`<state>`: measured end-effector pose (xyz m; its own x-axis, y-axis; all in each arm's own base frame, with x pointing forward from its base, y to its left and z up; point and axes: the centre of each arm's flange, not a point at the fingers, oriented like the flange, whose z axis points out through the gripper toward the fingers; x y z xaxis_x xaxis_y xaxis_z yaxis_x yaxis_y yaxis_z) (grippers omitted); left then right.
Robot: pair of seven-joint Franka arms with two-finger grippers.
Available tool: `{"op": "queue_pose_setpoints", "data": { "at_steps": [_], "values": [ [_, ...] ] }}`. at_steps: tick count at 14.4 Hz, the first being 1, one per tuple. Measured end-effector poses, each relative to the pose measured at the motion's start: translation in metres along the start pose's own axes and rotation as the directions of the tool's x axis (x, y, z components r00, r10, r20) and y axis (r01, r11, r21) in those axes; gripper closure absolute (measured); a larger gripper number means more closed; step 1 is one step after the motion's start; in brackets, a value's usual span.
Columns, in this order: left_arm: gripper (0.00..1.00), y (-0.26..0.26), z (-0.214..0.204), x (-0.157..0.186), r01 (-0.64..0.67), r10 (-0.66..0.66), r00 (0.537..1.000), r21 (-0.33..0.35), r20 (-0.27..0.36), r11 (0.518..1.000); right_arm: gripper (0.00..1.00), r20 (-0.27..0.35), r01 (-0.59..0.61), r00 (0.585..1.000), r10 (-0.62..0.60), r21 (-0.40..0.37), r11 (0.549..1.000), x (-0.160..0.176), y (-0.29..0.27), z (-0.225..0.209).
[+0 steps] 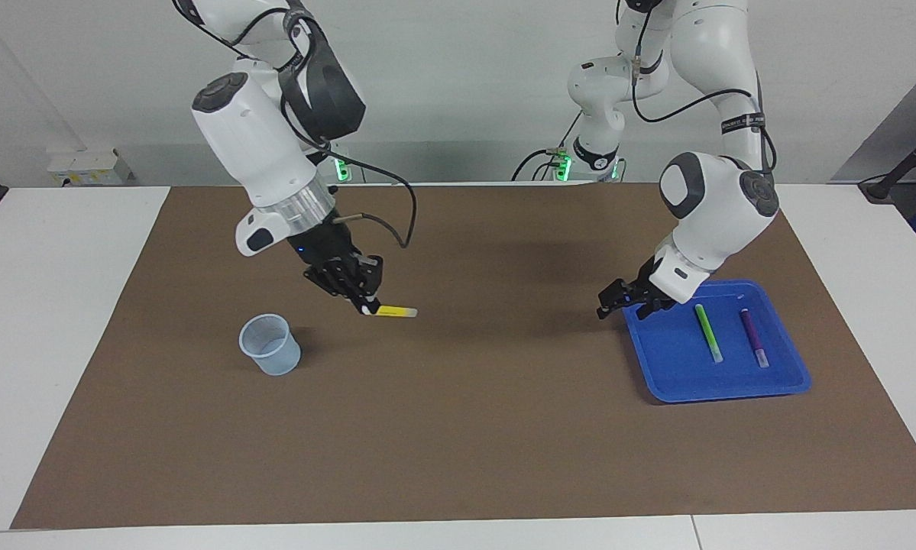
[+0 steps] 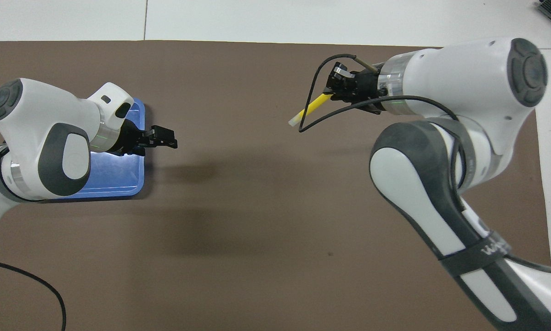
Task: Right arm passes pens to left for tray arrangement
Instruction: 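Carry the yellow pen toward the left gripper while the left gripper approaches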
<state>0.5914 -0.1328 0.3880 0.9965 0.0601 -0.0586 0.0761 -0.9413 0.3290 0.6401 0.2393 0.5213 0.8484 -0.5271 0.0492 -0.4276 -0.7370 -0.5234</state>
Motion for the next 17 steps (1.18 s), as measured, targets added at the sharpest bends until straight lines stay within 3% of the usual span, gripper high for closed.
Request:
{"op": "queue_pose_setpoints", "data": {
  "at_steps": [5,10,13,17],
  "values": [
    [0.00,0.037,0.012,-0.014,-0.079,0.080,0.996,-0.026,0.034,0.997,0.82,0.003,-0.208,0.978,0.209,0.116,0.971,-0.050,-0.044,0.027],
    [0.00,0.048,0.012,-0.017,-0.272,0.274,0.962,-0.046,0.024,0.961,0.82,0.017,-0.260,0.965,0.261,0.134,0.956,-0.063,-0.052,0.039],
    [0.00,0.034,0.007,-0.013,-0.225,0.229,0.973,-0.097,0.025,0.969,0.82,0.015,-0.262,0.965,0.263,0.134,0.956,-0.062,-0.052,0.038],
    [0.01,0.007,-0.008,-0.010,-0.081,0.100,0.993,-0.245,0.068,0.966,0.82,0.015,-0.262,0.965,0.263,0.134,0.956,-0.062,-0.052,0.039]
  ]
}}
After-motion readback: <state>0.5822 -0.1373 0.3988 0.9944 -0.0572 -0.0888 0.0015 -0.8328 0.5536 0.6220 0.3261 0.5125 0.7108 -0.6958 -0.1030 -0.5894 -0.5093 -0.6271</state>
